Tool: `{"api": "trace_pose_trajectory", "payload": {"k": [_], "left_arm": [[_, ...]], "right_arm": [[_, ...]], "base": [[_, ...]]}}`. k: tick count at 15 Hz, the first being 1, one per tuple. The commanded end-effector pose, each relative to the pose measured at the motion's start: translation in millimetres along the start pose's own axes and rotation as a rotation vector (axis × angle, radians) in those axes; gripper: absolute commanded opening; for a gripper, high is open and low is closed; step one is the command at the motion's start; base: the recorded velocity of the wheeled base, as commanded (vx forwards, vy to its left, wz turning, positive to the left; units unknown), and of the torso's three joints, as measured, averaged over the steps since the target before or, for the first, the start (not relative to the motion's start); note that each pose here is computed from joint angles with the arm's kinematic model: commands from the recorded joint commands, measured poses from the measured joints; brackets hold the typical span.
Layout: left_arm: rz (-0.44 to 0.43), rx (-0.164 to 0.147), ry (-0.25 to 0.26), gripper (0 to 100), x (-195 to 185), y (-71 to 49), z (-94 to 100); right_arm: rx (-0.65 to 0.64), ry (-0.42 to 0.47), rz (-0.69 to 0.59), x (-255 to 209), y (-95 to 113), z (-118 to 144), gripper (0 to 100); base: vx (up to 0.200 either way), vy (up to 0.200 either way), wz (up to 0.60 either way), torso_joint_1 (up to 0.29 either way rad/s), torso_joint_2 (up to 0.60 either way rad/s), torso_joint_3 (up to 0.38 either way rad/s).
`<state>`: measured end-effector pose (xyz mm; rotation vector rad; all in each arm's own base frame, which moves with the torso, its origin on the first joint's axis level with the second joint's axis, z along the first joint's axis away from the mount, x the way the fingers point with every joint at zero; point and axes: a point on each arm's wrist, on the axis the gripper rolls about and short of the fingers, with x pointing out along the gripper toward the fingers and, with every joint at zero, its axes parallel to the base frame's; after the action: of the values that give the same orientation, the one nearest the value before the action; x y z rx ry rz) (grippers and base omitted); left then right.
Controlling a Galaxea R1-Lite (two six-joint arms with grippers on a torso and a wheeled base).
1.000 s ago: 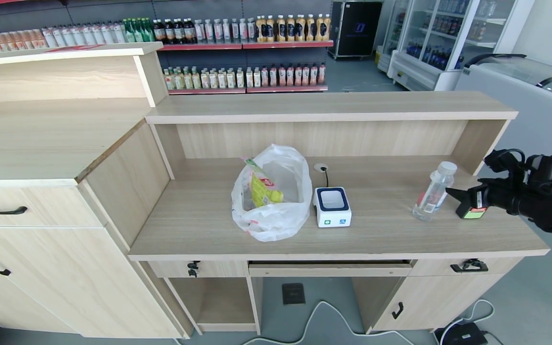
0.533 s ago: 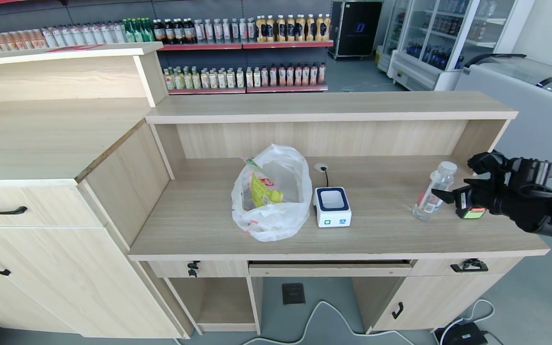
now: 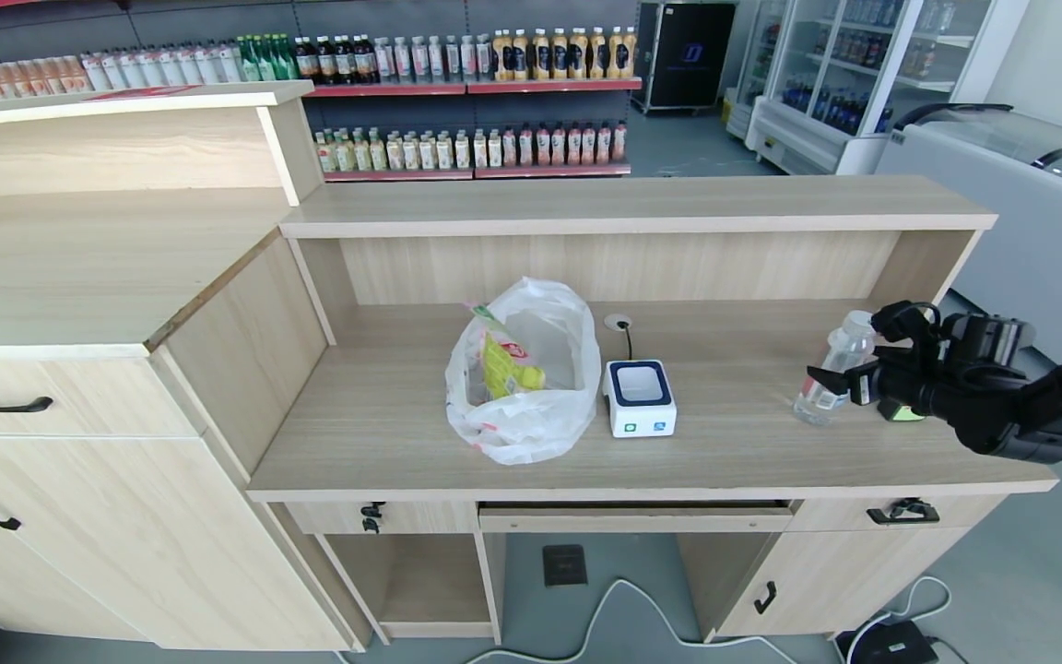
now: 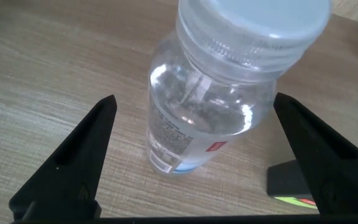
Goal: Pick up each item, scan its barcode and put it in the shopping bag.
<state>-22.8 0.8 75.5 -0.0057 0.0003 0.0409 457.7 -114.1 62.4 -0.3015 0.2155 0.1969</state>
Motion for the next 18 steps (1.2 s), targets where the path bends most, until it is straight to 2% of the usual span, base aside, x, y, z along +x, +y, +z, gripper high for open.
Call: {"api": "trace_pose_trajectory", "payload": {"k": [1, 16, 17, 18], "left_arm": [[0.001, 0.000, 0.000, 100, 0.0, 0.0, 0.0], [0.001, 0.000, 0.000, 100, 0.0, 0.0, 0.0], [0.001, 0.000, 0.000, 100, 0.0, 0.0, 0.0], [0.001, 0.000, 0.000, 100, 0.0, 0.0, 0.0]], "right_arm": [[0.004, 0.010, 0.011, 6.5, 3.8, -8.6, 100], [-0.013, -0.047, 0.067, 42.2, 19.1, -12.7, 100], [-0.017, -0.054, 0.064, 42.1, 19.3, -13.1, 0], [-0.017, -0.058, 0.063, 41.9, 19.4, -13.1, 0]], "base": [[0.000, 0.000, 0.00, 0.000, 0.00, 0.000], [0.000, 0.000, 0.00, 0.000, 0.00, 0.000], [0.000, 0.000, 0.00, 0.000, 0.00, 0.000], [0.000, 0.000, 0.00, 0.000, 0.00, 0.000]]}}
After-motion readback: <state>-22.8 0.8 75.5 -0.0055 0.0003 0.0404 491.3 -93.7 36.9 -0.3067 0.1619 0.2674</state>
